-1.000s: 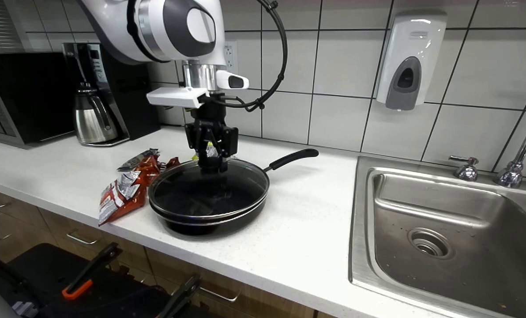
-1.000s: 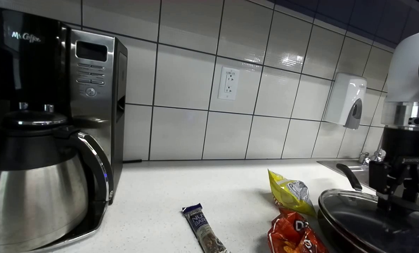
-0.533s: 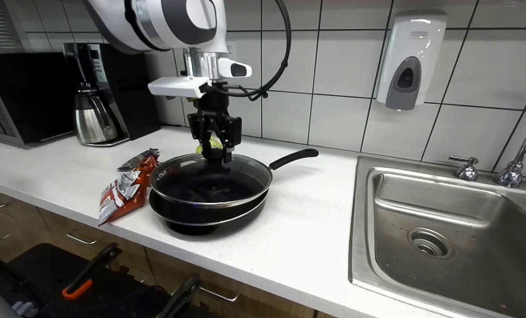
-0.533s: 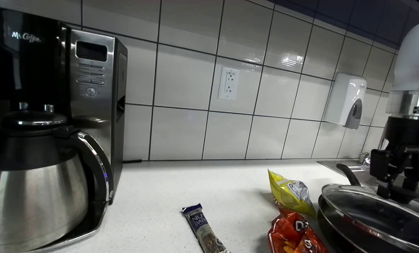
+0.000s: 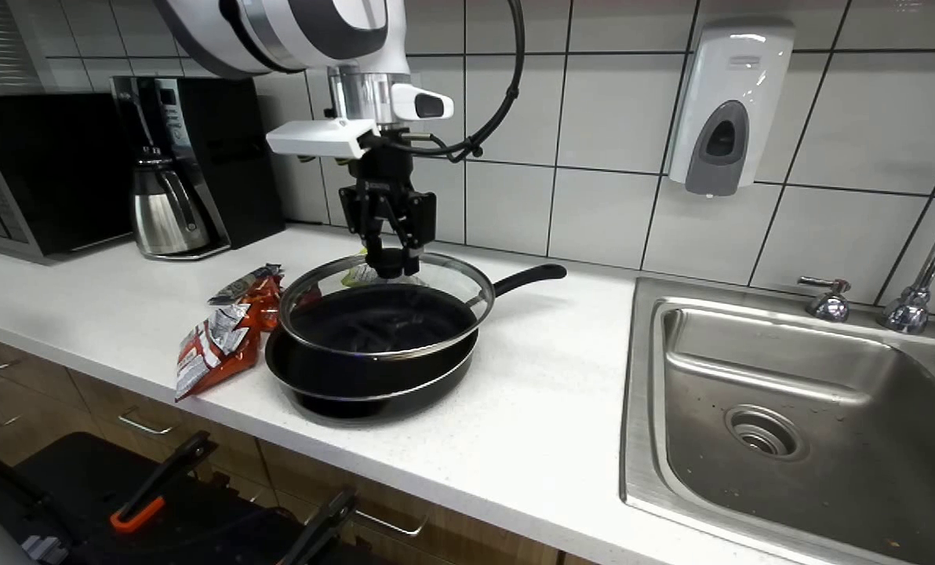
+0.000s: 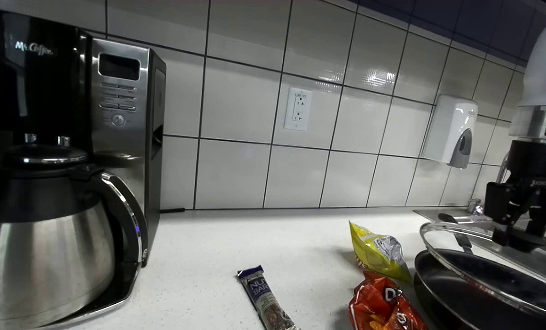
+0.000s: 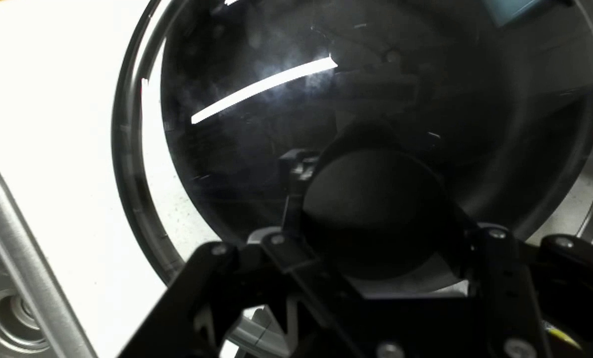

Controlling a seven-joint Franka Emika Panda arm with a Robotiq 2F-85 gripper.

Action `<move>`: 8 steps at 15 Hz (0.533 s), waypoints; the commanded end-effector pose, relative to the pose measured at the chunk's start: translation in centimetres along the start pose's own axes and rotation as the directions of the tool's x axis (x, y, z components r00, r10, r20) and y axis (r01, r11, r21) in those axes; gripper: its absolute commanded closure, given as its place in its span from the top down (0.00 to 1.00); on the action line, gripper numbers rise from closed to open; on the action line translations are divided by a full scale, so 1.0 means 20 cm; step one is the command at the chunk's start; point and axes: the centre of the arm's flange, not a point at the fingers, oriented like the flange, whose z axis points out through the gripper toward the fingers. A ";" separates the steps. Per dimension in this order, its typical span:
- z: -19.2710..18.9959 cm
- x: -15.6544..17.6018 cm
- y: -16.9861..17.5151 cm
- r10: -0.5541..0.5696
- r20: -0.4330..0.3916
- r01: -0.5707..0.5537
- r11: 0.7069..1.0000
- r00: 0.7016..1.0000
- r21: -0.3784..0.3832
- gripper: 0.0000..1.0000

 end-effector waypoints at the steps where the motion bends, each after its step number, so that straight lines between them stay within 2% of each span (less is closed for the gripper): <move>1: -0.12 -0.01 0.08 0.045 -0.042 -0.046 0.999 0.998 -0.017 0.39; 8: -0.13 -0.03 0.26 0.117 -0.038 -0.117 0.993 0.992 -0.017 0.39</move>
